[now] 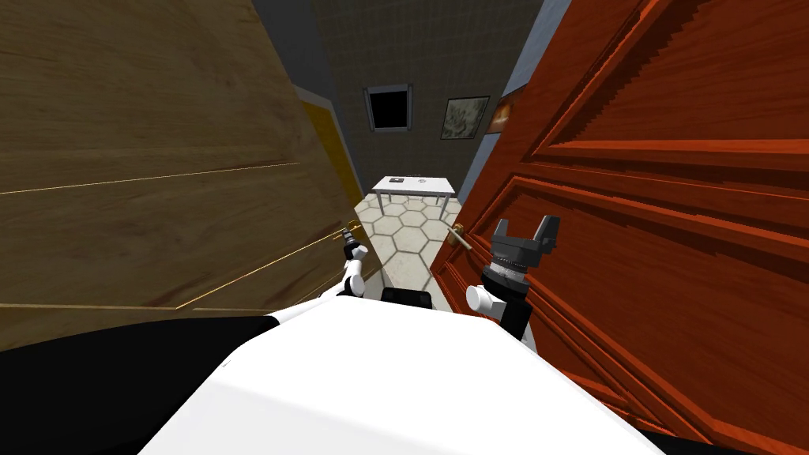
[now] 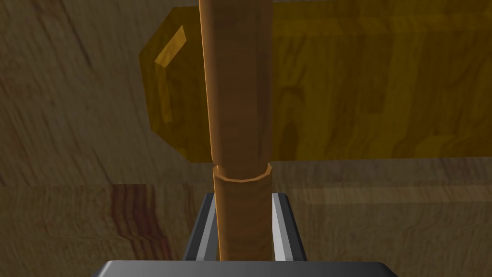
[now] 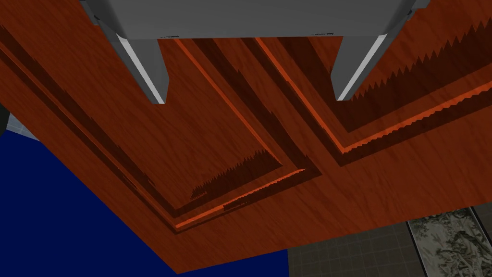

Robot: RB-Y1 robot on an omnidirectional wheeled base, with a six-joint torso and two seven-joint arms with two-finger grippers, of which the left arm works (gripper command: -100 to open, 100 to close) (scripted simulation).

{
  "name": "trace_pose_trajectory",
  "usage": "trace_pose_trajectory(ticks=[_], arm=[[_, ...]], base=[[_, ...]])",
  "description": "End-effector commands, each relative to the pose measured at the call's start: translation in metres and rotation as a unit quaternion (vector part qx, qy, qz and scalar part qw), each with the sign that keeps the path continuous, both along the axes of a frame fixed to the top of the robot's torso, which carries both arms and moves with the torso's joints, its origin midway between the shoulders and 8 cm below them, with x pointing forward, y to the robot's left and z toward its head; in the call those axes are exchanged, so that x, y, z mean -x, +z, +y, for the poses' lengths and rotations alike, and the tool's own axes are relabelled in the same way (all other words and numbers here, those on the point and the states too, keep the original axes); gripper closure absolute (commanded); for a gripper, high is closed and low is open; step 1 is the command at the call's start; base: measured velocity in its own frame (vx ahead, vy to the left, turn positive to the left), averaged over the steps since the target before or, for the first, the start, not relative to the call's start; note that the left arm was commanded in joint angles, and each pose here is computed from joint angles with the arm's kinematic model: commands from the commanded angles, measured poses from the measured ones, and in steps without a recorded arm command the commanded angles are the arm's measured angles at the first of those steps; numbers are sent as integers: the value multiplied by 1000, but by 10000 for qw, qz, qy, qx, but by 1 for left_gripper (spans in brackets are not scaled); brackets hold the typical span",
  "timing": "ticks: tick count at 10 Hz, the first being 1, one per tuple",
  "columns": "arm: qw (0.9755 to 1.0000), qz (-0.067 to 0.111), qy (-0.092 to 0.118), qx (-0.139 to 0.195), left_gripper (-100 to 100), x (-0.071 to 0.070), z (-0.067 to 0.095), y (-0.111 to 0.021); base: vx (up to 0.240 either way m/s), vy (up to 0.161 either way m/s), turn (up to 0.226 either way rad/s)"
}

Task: Push the door open

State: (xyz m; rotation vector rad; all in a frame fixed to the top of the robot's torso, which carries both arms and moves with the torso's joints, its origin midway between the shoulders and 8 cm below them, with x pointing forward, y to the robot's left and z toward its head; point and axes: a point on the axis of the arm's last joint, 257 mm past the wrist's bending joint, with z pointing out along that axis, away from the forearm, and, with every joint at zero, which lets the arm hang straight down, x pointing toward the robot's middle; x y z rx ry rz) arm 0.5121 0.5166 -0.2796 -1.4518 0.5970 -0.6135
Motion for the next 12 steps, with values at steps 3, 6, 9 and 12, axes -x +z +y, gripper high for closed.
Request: trace_pose_trajectory(ticks=[3, 6, 9, 12], arm=[[9989, -42, 454, -103, 100, 21, 26, 8], [9977, 5, 683, -22, 100, 31, 29, 1], [9961, 64, 880, 75, 100, 41, 29, -8], [9940, 53, 1092, -13, 100, 53, 49, -2]], base=[[115, 41, 3], [113, 30, 1], [143, 11, 12], [104, 4, 2]])
